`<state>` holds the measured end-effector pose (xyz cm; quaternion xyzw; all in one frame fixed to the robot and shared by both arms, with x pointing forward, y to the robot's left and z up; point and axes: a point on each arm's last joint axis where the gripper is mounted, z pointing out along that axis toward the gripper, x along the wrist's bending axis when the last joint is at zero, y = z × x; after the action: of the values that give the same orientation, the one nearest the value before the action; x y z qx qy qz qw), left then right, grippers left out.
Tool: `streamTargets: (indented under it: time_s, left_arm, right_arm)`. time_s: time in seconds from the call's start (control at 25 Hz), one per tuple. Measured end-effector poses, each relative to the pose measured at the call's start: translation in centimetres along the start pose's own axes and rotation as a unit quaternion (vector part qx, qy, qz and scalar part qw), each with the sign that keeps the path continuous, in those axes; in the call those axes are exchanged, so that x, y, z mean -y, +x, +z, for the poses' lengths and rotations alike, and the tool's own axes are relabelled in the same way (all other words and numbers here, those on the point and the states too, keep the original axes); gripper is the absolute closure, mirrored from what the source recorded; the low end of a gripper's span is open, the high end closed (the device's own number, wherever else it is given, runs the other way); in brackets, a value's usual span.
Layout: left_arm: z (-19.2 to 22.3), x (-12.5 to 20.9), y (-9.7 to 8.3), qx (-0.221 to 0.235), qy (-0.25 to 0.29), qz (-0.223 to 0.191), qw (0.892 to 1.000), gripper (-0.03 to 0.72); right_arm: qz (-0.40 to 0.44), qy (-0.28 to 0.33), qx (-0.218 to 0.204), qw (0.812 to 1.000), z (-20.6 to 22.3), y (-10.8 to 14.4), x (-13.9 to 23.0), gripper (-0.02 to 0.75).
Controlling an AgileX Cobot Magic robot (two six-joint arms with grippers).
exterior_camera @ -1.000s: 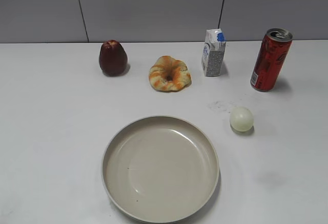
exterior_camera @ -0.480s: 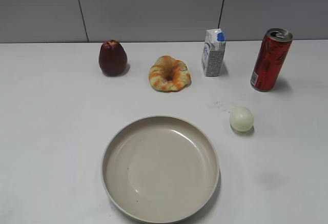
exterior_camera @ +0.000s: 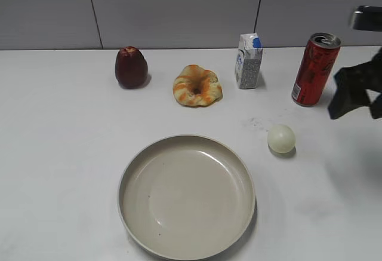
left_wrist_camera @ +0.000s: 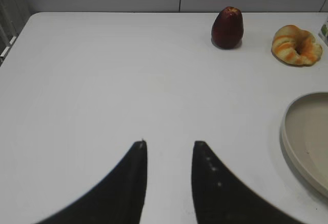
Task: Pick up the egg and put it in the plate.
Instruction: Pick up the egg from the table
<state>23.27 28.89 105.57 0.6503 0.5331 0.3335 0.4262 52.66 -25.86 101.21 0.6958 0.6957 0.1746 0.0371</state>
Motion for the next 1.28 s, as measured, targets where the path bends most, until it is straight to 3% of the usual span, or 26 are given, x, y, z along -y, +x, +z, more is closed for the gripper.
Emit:
streamTargets:
  time_s: [0.04,0.12,0.24,0.28,0.4,1.04,1.28]
  left_arm:
    - [0.0,0.0,0.0,0.000,0.000,0.000,1.000,0.452]
    - [0.0,0.0,0.0,0.000,0.000,0.000,1.000,0.452]
    - [0.0,0.0,0.0,0.000,0.000,0.000,1.000,0.452]
    - [0.0,0.0,0.0,0.000,0.000,0.000,1.000,0.452]
    - [0.0,0.0,0.0,0.000,0.000,0.000,1.000,0.452]
    - [0.0,0.0,0.0,0.000,0.000,0.000,1.000,0.452]
    - [0.0,0.0,0.0,0.000,0.000,0.000,1.000,0.452]
  right_arm:
    - [0.000,0.000,0.000,1.000,0.0,0.0,0.0,0.163]
    - [-0.054,0.025,0.003,0.998,3.1,3.6,-1.6,0.163]
    - [-0.073,0.030,0.014,0.997,4.3,5.4,-2.2,0.163]
    - [-0.089,0.037,0.028,0.995,6.0,7.3,-2.8,0.164]
    - [-0.092,0.045,0.035,0.994,8.3,8.6,-3.2,0.164]
    - [-0.075,0.141,0.075,0.984,16.7,8.1,-3.6,0.164]
    - [-0.079,0.148,0.082,0.982,16.6,8.1,-3.8,0.290]
